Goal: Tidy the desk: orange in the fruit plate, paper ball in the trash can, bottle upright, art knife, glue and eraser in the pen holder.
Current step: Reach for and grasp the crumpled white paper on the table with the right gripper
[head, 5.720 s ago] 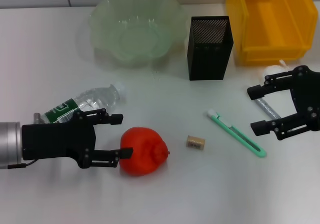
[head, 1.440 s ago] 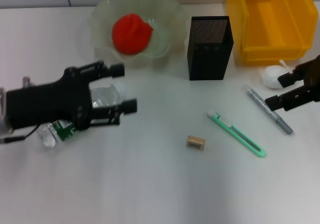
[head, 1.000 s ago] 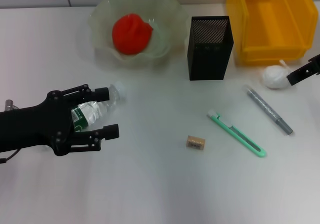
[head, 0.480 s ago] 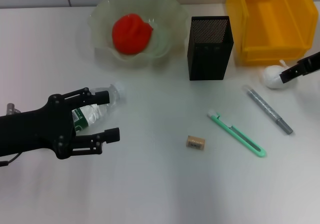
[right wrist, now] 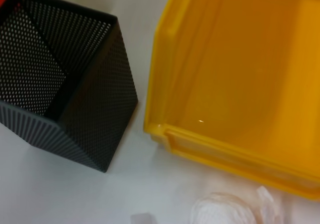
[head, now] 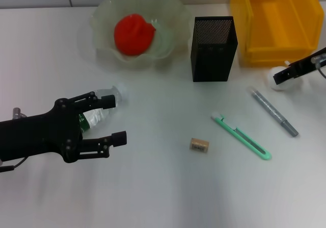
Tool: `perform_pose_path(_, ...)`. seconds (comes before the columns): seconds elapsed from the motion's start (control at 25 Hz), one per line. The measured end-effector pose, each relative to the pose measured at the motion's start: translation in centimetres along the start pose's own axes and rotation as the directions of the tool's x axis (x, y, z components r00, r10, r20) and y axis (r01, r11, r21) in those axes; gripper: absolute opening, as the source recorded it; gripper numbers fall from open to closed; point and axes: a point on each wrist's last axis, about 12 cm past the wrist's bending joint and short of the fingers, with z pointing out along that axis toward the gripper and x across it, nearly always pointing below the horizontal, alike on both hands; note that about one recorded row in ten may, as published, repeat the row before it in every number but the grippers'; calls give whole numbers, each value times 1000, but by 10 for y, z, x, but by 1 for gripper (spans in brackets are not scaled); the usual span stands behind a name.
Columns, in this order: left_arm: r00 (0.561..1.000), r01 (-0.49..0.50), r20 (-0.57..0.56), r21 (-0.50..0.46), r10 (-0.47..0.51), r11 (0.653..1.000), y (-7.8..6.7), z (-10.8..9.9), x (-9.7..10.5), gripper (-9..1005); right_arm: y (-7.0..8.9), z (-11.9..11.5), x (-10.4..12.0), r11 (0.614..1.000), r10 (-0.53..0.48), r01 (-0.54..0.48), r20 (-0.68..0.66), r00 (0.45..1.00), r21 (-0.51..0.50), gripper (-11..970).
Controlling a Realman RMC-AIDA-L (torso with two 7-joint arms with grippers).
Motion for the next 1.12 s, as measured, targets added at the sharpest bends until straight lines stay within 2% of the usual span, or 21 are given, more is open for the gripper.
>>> perform_pose_path(0.48, 1000, 5, -2, -9, -5, 1000, -1, 0, 2, 862, 5, 14, -2, 1000, -7, 7, -8, 1000, 2, 785)
perform_pose_path(0.92, 1000, 8, -3, -21, -8, 1000, 0, 3, 4, 862, 5, 16, -2, 1000, -23, 23, -11, 1000, 12, 686)
perform_pose_path(1.0, 1000, 7, -4, -23, -8, 1000, 1, 3, 4, 862, 5, 13, -2, 1000, -27, 27, -16, 1000, 10, 491)
perform_pose_path(1.12, 1000, 8, -4, -24, -9, 1000, 0, 2, 4, 862, 6, 7, -3, 999, -34, 34, -26, 999, 4, 480)
